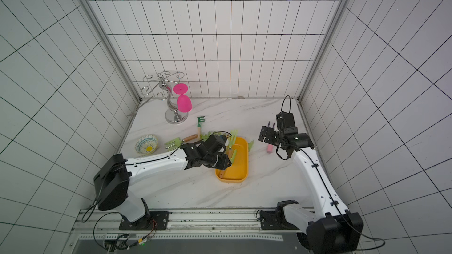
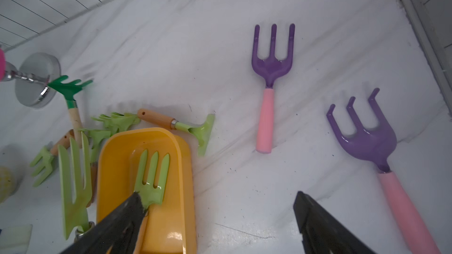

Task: Put the rake into the storage box
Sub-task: Place the rake in the storage box.

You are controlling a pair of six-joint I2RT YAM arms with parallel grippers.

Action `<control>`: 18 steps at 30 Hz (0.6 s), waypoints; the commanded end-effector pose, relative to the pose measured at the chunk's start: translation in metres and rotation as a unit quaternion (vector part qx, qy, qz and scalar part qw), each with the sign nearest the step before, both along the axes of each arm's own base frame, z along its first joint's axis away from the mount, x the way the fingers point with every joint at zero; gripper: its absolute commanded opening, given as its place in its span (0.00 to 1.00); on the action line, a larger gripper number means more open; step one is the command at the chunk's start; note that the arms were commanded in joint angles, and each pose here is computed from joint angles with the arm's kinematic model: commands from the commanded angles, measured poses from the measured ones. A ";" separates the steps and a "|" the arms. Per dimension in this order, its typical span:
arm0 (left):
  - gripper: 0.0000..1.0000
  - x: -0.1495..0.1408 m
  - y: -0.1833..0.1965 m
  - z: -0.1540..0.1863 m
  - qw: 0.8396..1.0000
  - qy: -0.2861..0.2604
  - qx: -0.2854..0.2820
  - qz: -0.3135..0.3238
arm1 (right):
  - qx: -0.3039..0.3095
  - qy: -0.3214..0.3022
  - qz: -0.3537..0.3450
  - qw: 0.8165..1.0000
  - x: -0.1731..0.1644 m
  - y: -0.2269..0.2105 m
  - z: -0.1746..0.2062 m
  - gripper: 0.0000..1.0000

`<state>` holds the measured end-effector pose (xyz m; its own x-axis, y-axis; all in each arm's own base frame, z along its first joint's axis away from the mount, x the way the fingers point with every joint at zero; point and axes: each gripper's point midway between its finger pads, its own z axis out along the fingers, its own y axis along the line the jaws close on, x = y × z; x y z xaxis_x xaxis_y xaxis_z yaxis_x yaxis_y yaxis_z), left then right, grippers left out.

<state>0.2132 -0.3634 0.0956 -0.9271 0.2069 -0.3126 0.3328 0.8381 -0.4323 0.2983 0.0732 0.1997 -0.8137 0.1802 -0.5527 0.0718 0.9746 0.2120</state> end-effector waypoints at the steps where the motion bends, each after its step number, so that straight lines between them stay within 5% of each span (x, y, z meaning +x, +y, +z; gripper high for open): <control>1: 0.00 0.006 0.019 -0.020 0.994 0.006 0.099 0.048 | -0.034 0.039 -0.012 0.999 -0.015 -0.015 -0.020 0.98; 11: 0.00 0.002 0.023 -0.051 0.972 0.068 0.208 0.088 | 0.013 0.033 0.021 0.999 -0.014 0.005 -0.034 0.96; 18: 0.23 -0.005 0.026 -0.047 0.963 0.094 0.235 0.092 | 0.034 0.036 0.043 0.998 -0.010 0.017 -0.037 0.95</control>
